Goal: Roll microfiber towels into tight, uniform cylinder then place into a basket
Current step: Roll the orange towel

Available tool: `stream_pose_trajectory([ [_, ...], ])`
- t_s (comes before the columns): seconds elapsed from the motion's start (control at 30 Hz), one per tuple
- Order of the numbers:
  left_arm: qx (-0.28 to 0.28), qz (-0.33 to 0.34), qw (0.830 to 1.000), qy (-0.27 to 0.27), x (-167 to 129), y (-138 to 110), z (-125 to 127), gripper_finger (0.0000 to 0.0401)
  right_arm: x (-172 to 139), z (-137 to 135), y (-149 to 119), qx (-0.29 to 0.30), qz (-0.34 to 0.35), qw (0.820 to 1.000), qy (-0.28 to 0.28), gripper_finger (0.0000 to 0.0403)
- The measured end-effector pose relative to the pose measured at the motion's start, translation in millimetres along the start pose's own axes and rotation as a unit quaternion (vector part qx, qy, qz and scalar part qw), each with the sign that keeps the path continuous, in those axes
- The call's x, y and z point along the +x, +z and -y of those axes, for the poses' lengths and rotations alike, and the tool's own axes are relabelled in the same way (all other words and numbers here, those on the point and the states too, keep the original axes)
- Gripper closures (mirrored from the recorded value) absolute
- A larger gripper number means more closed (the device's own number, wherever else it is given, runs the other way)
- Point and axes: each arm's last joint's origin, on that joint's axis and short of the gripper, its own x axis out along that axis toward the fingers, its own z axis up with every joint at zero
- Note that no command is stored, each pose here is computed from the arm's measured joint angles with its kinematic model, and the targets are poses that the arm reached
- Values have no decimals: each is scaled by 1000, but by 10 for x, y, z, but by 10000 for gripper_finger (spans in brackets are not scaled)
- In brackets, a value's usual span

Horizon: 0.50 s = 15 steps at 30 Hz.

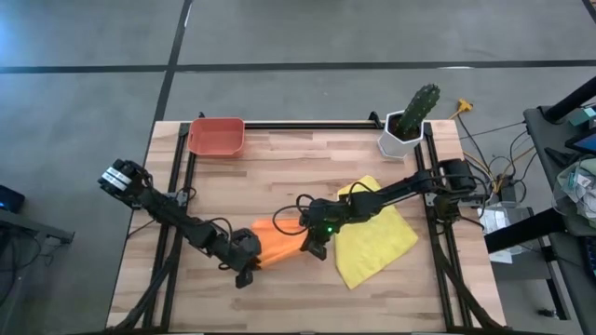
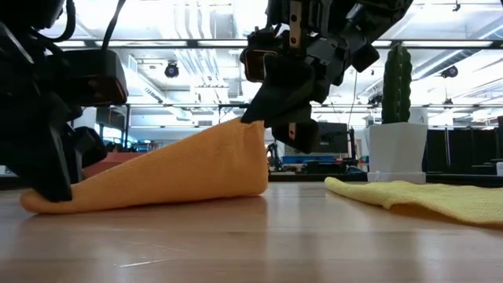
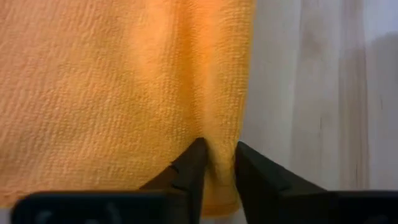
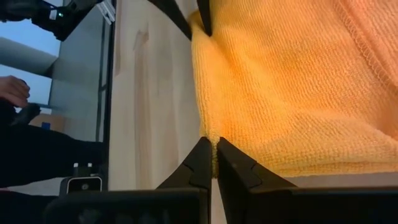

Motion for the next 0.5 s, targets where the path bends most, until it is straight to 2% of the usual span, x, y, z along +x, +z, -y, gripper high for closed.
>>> stream_pose_trajectory([
  [0.13,-2,-19,1000,-20,-2,1,18,385,-3,8,-13,3,-7,1000,-5,394],
  [0.2,-3,-31,999,-39,-4,8,43,396,-3,14,-24,6,-12,1000,-9,394],
  [0.5,-47,-51,992,-108,-25,62,98,395,-4,38,-56,13,-22,999,-28,394],
])
